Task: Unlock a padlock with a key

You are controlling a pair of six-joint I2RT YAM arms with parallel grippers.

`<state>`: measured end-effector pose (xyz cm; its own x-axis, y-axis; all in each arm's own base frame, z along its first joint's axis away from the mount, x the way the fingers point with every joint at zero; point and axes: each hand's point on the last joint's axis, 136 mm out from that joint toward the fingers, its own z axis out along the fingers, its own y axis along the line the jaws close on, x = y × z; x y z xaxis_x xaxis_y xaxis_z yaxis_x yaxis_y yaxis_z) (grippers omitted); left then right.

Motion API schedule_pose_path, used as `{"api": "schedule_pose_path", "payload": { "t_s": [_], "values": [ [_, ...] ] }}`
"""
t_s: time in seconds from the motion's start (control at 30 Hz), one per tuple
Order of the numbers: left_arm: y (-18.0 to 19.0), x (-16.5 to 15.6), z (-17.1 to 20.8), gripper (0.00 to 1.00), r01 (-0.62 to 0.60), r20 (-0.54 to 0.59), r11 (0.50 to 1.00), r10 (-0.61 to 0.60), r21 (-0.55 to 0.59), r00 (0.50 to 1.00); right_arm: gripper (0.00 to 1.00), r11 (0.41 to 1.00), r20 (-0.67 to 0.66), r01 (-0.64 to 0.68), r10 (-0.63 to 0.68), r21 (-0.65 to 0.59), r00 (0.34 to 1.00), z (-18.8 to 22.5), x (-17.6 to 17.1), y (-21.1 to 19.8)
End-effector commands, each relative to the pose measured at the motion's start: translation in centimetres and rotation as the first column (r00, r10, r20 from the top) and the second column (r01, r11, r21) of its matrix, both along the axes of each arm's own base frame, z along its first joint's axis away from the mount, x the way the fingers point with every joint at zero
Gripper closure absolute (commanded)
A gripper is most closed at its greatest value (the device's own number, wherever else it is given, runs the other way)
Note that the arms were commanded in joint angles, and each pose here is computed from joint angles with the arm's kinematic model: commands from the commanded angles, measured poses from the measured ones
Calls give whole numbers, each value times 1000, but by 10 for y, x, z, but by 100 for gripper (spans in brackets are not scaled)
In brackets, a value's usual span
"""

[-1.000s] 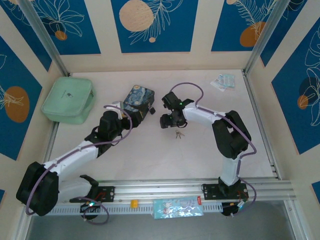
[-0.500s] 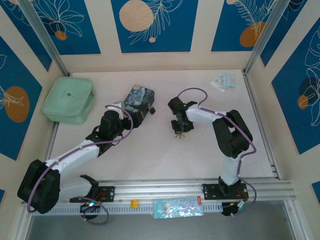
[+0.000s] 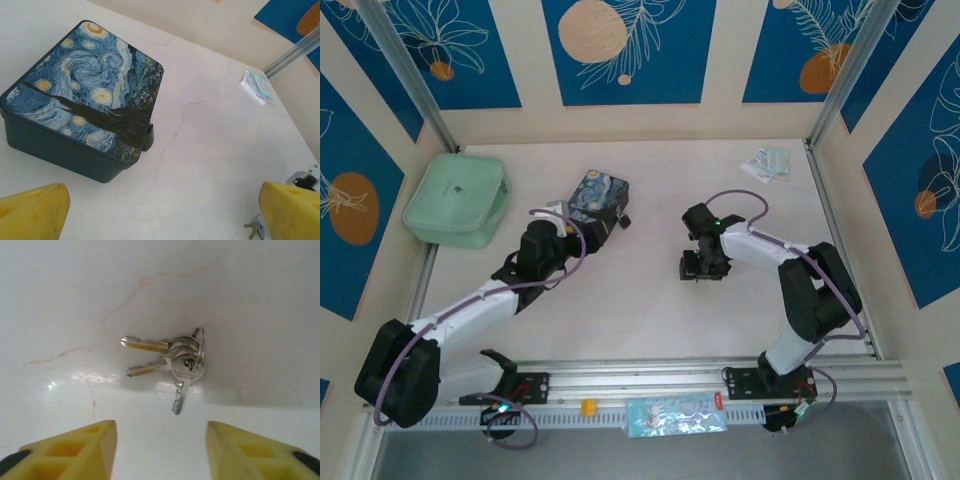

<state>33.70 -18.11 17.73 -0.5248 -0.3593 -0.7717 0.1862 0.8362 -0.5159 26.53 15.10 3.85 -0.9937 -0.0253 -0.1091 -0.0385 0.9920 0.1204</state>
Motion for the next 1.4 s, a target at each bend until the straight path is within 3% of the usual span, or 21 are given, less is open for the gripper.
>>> {"api": "schedule_pose_path", "payload": {
  "t_s": [0.0,0.2,0.43,0.63,0.87,1.0,1.37],
  "values": [
    [-8,4,15,4,21,28,998,-20,-51,999,46,999,68,-36,38,-27,997,14,18,0],
    [-5,0,12,4,12,21,998,-10,-68,1000,48,986,5,-106,107,-133,994,-9,25,-2],
    [-1,-2,15,4,-3,33,998,5,-70,999,61,979,-30,-82,78,-184,997,-20,23,-11],
    [-11,-1,24,4,34,44,993,-29,-114,999,79,986,-54,-41,33,-163,998,-21,20,-10],
    [-35,-4,27,4,107,39,970,-101,-220,994,99,999,-33,39,-39,13,999,-18,18,5],
    [-54,-8,24,5,147,26,943,-146,-300,989,100,978,-12,98,-98,184,995,-5,19,20],
    [-113,-23,3,7,226,-20,885,-256,-408,966,100,791,-6,208,-250,576,968,38,12,56]
  ]
}}
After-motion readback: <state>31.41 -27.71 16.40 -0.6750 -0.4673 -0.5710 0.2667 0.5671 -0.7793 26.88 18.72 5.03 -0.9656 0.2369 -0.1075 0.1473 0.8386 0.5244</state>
